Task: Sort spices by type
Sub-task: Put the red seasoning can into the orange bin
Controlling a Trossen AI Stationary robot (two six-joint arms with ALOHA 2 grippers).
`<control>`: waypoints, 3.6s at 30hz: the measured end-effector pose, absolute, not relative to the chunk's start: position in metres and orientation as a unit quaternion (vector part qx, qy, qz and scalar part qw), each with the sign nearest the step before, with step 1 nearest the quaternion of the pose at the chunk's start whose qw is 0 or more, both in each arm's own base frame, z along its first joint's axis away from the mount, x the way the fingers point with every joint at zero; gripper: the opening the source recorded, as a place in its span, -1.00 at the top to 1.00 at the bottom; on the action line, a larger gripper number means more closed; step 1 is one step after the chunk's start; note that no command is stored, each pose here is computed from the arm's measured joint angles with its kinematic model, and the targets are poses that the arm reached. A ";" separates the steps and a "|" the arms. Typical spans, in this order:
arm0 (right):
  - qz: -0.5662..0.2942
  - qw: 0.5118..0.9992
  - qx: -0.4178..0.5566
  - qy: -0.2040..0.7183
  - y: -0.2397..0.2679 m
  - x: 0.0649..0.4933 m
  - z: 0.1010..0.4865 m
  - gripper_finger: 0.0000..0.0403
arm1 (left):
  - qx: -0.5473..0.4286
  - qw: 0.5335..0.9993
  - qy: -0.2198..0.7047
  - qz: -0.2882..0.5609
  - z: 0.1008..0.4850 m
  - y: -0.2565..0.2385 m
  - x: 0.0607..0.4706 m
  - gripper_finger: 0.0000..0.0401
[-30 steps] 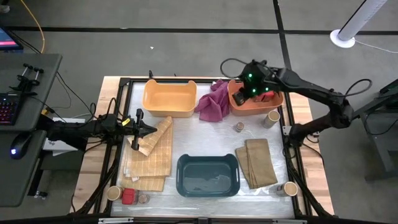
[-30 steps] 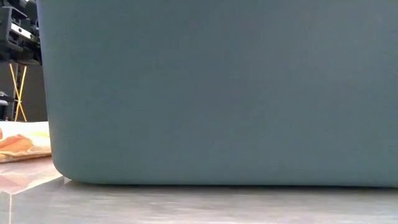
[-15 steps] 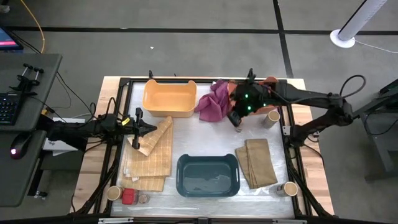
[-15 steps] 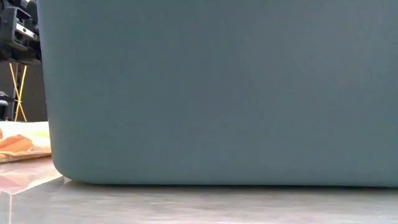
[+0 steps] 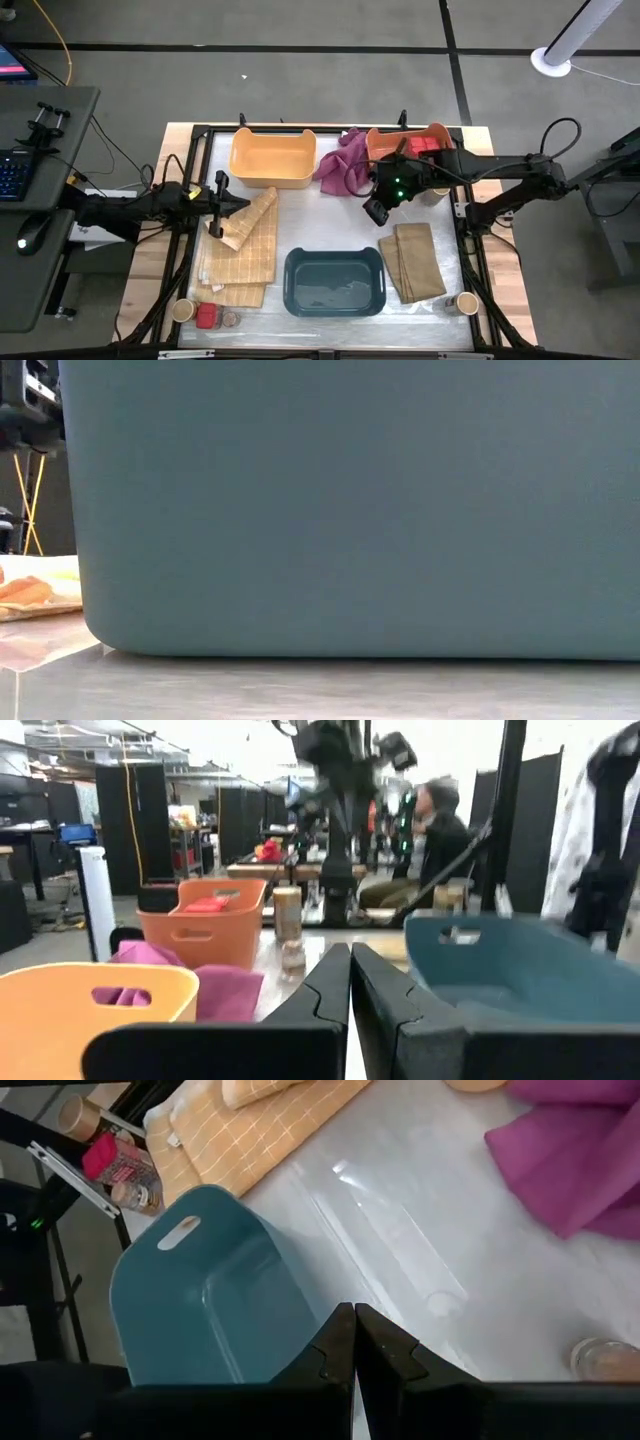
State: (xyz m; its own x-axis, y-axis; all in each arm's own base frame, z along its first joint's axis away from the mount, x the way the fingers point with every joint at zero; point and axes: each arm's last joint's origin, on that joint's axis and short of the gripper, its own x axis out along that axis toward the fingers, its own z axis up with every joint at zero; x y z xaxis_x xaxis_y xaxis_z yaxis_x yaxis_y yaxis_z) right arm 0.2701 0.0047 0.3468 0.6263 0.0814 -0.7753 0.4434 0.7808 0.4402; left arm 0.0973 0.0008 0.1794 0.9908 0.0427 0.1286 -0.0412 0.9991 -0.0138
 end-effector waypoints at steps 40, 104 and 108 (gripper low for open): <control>-0.077 0.869 0.175 0.456 -0.003 0.261 0.345 1.00 | -0.059 0.760 0.621 -0.184 0.286 -0.120 0.167 1.00; -0.073 0.869 0.188 0.451 0.007 0.262 0.345 1.00 | -0.156 0.665 0.727 -0.071 0.223 -0.225 0.150 1.00; -0.073 0.870 0.187 0.451 0.007 0.262 0.345 1.00 | -0.153 0.663 0.730 -0.071 0.218 -0.229 0.152 1.00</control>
